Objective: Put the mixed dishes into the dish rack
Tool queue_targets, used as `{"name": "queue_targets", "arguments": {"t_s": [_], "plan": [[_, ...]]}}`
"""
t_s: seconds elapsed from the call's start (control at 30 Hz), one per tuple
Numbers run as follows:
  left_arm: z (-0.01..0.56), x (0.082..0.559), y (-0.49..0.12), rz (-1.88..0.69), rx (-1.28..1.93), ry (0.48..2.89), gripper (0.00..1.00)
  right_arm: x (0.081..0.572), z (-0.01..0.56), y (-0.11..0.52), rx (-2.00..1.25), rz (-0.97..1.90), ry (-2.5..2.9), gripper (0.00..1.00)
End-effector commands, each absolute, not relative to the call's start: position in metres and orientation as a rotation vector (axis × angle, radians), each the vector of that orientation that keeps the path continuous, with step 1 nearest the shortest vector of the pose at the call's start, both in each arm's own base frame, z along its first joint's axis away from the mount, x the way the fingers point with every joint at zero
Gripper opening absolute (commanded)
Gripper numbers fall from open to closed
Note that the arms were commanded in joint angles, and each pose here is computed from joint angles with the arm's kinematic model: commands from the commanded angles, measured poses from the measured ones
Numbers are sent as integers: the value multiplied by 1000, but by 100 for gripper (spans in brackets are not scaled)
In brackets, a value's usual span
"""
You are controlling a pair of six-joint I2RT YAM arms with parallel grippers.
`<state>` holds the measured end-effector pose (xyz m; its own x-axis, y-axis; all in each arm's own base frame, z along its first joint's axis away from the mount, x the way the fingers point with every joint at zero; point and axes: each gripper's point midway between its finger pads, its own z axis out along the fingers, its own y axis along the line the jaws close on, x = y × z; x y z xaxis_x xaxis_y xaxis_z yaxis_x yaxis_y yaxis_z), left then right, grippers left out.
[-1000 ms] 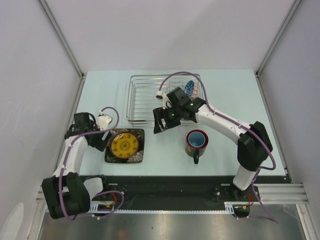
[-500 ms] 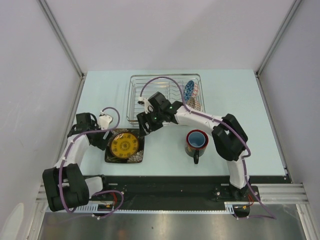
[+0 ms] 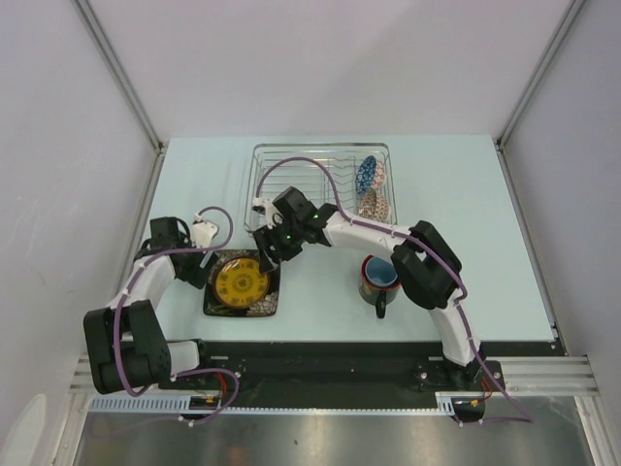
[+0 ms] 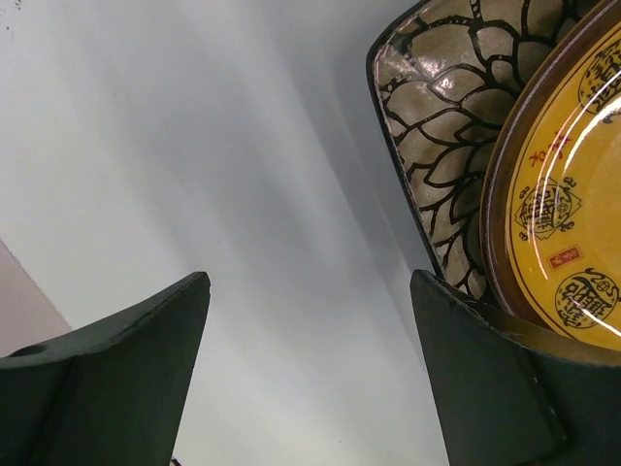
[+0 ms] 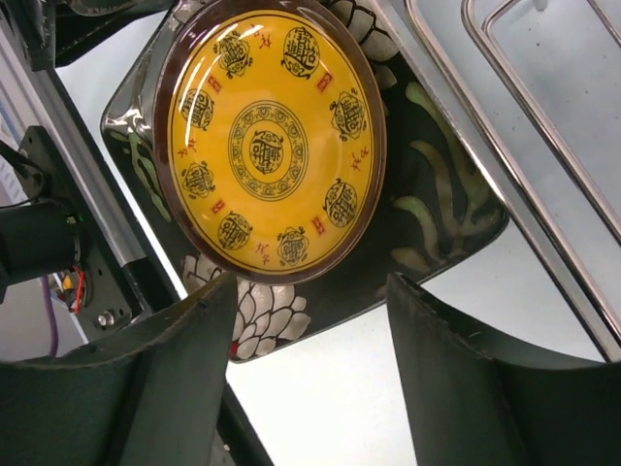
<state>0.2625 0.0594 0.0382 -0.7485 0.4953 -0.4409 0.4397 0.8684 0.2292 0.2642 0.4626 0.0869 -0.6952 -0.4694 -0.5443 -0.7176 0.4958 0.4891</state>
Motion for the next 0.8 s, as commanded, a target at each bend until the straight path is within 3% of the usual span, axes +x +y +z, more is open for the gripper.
{"name": "queue_targets", "arguments": {"t_s": [0.0, 0.47, 0.77], "plan": [[43, 269, 49, 100, 666, 2513, 90, 263, 70, 469, -1051, 985, 2379, 66], [63, 267, 48, 122, 672, 2491, 90, 235, 44, 468, -1132, 903, 2305, 68], [58, 261, 35, 128, 718, 2488, 91, 234, 36, 476, -1080, 900, 2307, 63]]}}
